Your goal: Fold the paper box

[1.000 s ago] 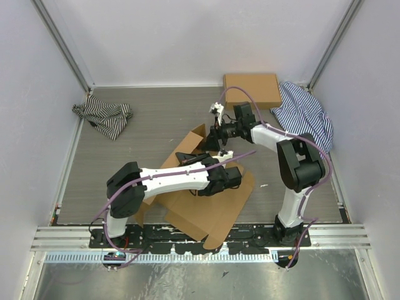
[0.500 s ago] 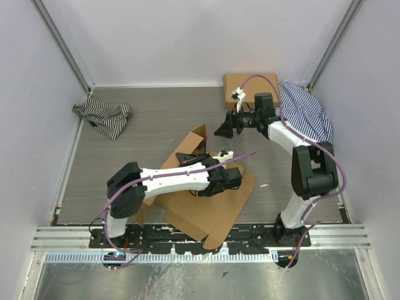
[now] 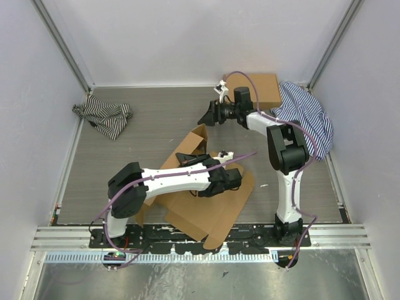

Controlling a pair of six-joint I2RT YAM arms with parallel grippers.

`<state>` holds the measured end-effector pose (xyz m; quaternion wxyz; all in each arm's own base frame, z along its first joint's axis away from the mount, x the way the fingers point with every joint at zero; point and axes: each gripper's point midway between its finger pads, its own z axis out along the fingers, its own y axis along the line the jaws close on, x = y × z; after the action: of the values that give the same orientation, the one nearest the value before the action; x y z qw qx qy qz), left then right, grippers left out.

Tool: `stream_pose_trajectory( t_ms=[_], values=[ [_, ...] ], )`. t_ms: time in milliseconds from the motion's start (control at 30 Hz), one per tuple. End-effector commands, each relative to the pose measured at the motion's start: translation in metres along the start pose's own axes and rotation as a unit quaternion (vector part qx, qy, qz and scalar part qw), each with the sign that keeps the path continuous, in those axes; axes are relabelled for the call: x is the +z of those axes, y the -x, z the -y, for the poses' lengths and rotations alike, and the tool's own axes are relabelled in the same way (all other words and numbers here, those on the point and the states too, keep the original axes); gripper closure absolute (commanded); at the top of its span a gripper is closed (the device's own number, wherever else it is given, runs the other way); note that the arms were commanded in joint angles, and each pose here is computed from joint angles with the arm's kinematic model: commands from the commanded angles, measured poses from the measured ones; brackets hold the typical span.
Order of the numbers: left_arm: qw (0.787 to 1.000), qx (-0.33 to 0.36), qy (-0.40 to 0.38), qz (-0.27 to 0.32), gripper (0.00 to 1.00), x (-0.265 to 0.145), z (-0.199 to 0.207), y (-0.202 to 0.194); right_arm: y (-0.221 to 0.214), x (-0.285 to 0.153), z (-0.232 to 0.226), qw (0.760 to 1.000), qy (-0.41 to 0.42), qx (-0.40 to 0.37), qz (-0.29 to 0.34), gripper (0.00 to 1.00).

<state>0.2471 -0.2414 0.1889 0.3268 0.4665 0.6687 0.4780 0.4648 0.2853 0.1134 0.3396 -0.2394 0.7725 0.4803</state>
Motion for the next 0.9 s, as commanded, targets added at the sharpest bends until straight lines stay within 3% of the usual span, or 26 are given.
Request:
stream_pose_trajectory(
  t_ms=[0, 333, 867],
  values=[
    [0.999, 0.014, -0.045, -0.016, 1.00, 0.000, 0.032, -0.003, 0.013, 0.002, -0.039, 0.996, 0.074, -0.041, 0.014, 0.29],
    [0.999, -0.002, -0.039, -0.019, 1.00, -0.003, 0.020, -0.004, -0.027, -0.028, -0.071, 0.994, 0.092, -0.062, -0.018, 0.29],
    [0.999, -0.015, -0.045, -0.018, 1.00, -0.005, 0.018, -0.002, -0.066, -0.049, -0.079, 0.993, 0.051, -0.102, -0.026, 0.26]
  ],
)
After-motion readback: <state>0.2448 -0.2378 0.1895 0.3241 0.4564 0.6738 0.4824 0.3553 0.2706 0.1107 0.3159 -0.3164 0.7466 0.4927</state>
